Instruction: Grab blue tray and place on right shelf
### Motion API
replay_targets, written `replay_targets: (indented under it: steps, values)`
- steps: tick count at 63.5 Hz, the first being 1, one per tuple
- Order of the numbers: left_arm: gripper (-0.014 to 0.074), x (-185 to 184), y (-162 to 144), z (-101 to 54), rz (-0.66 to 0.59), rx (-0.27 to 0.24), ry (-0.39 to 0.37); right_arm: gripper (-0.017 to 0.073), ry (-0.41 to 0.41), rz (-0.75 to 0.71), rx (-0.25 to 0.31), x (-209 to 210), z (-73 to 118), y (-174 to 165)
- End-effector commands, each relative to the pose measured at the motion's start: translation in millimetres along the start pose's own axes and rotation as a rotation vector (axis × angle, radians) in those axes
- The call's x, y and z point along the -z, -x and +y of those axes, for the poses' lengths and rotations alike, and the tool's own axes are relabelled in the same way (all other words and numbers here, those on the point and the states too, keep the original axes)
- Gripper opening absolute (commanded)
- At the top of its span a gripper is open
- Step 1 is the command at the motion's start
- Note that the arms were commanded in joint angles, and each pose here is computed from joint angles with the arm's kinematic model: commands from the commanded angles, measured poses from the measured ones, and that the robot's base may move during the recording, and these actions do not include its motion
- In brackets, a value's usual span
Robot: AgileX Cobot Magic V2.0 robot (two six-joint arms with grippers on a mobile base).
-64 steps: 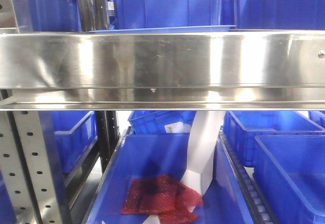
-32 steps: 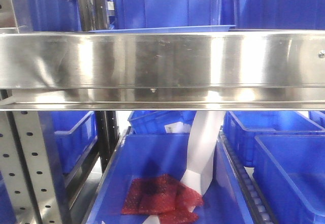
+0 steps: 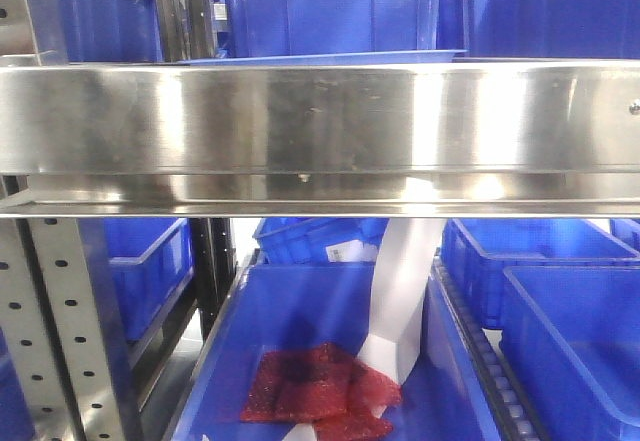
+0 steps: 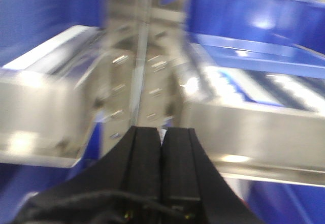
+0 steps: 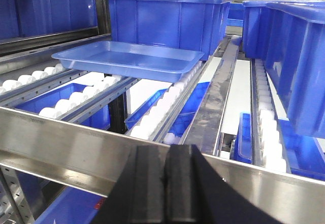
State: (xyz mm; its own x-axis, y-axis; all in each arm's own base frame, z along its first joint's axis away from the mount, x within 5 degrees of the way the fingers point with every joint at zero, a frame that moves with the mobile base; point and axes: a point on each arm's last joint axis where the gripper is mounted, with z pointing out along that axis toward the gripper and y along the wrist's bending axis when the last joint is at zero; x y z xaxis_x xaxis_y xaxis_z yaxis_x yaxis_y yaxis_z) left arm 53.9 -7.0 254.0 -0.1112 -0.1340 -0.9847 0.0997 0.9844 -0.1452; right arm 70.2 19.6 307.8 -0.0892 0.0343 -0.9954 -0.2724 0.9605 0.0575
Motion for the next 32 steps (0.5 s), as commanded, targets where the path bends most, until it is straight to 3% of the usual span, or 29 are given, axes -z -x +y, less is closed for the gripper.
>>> replay_targets:
  steps: [1,11,15,32]
  values:
    - [-0.0048,2,-8,3.8,-0.144,0.02,0.028,0.0069,0.014,-0.119,0.028,2,1.8,18]
    - [-0.0048,-8,-53,14.6,-0.216,0.02,0.068,0.0069,0.013,-0.117,0.028,2,1.8,18]
    - [-0.0048,-8,-56,14.4,-0.162,0.021,0.069,0.0069,0.013,-0.115,0.028,2,1.7,18]
    - [-0.0048,-8,-57,14.5,-0.165,0.021,0.07,0.0069,0.013,-0.114,0.028,2,1.7,17]
